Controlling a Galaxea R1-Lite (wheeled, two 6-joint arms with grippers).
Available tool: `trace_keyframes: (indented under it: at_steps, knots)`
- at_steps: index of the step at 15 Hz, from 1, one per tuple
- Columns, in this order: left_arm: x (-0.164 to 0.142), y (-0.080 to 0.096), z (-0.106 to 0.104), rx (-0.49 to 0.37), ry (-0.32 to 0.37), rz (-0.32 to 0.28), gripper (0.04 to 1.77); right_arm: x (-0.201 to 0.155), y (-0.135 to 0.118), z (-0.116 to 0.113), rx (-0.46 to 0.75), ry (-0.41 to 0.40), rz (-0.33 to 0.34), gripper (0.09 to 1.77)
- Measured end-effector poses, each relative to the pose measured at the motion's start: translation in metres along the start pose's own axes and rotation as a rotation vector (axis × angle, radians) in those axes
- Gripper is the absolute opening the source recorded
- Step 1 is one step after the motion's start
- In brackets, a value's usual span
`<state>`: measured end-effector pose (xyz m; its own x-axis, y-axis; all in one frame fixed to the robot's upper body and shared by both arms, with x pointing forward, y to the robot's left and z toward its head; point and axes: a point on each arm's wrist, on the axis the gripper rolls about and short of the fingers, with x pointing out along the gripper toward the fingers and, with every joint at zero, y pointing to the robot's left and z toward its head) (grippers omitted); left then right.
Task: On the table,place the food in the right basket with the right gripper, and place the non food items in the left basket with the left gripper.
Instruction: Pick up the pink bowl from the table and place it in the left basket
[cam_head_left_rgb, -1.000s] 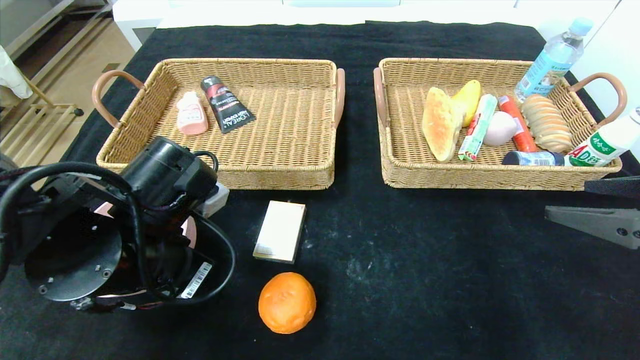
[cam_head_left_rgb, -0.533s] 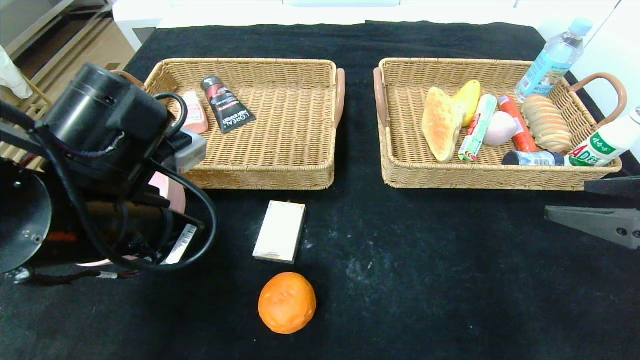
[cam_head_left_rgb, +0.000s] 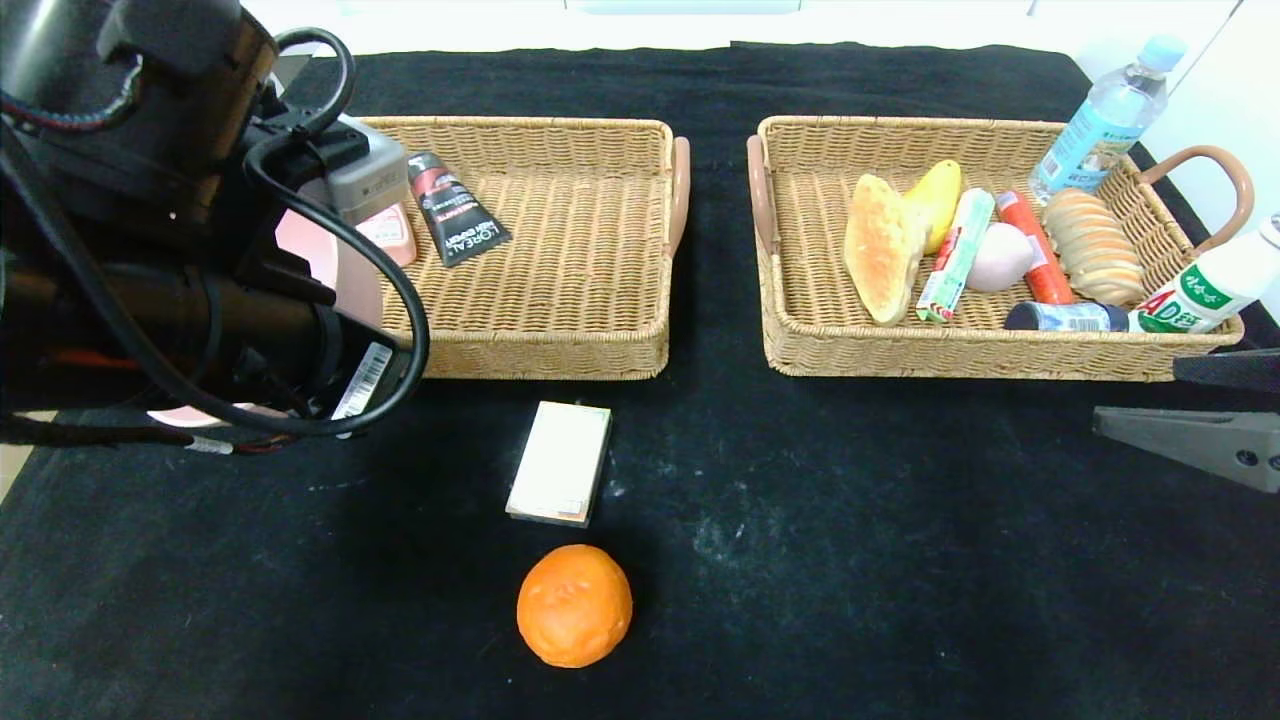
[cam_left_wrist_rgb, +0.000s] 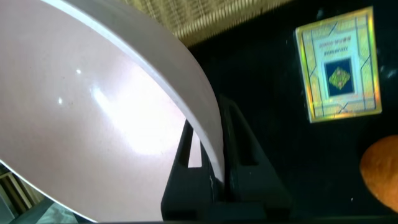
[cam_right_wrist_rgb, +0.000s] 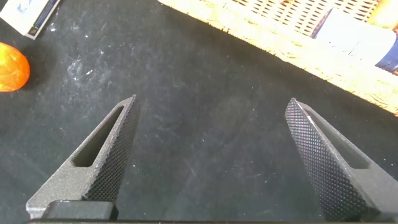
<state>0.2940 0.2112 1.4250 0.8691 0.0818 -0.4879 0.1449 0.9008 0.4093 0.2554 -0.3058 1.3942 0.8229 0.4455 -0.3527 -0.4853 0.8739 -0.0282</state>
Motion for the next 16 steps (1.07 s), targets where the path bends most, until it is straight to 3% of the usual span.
trace_keyframes:
  at_steps: [5, 9, 16]
  knots:
    - [0.007, 0.004, 0.034, -0.050, -0.081, 0.015, 0.19, -0.001, -0.001, 0.001, 0.000, -0.005, -0.006, 1.71]
    - [0.036, 0.003, 0.062, -0.084, -0.233, 0.020, 0.19, -0.002, -0.001, 0.001, 0.001, -0.005, -0.006, 1.71]
    - [0.092, -0.005, 0.080, -0.058, -0.351, 0.029, 0.19, -0.002, -0.001, 0.001, -0.001, -0.008, -0.007, 1.71]
